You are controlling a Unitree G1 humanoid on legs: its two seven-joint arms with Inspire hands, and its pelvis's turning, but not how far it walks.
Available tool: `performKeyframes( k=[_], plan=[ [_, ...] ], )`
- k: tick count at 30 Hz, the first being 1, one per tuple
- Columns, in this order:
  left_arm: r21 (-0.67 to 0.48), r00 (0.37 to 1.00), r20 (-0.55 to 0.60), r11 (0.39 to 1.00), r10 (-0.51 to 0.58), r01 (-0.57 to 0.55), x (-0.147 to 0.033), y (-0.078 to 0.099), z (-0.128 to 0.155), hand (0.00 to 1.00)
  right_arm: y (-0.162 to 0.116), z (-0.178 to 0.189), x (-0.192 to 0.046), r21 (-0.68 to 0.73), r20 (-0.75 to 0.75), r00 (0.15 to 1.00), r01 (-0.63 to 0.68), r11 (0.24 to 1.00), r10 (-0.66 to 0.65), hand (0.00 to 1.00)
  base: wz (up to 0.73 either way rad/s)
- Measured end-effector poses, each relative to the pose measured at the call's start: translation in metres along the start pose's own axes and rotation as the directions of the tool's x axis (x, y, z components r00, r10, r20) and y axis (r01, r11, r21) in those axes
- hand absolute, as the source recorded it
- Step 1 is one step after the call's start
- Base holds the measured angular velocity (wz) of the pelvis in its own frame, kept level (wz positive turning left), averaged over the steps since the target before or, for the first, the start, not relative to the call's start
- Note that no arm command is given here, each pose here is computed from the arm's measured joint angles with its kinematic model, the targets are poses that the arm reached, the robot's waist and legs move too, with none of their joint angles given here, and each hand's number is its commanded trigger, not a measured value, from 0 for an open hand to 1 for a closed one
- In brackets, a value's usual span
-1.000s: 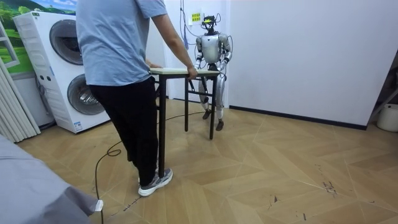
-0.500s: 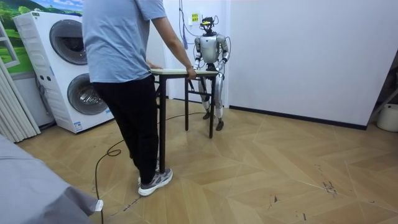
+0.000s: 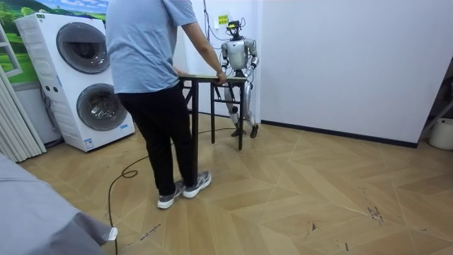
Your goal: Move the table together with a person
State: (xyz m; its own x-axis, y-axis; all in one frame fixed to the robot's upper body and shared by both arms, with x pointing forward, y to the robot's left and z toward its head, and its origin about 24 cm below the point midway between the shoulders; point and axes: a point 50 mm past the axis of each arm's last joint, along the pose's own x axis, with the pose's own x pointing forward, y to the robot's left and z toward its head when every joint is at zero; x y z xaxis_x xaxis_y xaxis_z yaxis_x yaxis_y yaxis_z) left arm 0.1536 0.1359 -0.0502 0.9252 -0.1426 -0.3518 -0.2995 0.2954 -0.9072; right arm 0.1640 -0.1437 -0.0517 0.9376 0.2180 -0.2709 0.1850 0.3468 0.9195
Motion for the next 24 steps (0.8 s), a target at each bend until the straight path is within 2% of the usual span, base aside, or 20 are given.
performKeyframes(
  k=[7, 9, 13, 24],
  plan=[
    [0.011, 1.000, -0.008, 1.000, -0.022, 0.022, 0.004, -0.005, 0.003, 1.00, 0.003, 0.003, 0.001, -0.007, 0.022, 1.000, -0.010, 1.000, 0.011, 1.00, 0.26],
    [0.018, 0.999, -0.016, 0.999, -0.035, 0.035, 0.010, -0.011, 0.002, 1.00, 0.004, 0.007, 0.002, -0.008, 0.042, 0.999, -0.017, 1.000, 0.018, 1.00, 0.54],
    [0.018, 0.999, -0.027, 0.999, -0.032, 0.032, 0.015, -0.015, 0.000, 1.00, 0.005, 0.010, 0.003, -0.006, 0.057, 0.998, -0.016, 1.000, 0.016, 1.00, 0.03],
    [-0.012, 0.997, -0.041, 0.998, 0.065, -0.065, 0.003, 0.008, -0.007, 1.00, -0.012, -0.001, -0.007, -0.020, 0.006, 0.999, 0.054, 0.998, -0.054, 1.00, -0.12]
  ],
)
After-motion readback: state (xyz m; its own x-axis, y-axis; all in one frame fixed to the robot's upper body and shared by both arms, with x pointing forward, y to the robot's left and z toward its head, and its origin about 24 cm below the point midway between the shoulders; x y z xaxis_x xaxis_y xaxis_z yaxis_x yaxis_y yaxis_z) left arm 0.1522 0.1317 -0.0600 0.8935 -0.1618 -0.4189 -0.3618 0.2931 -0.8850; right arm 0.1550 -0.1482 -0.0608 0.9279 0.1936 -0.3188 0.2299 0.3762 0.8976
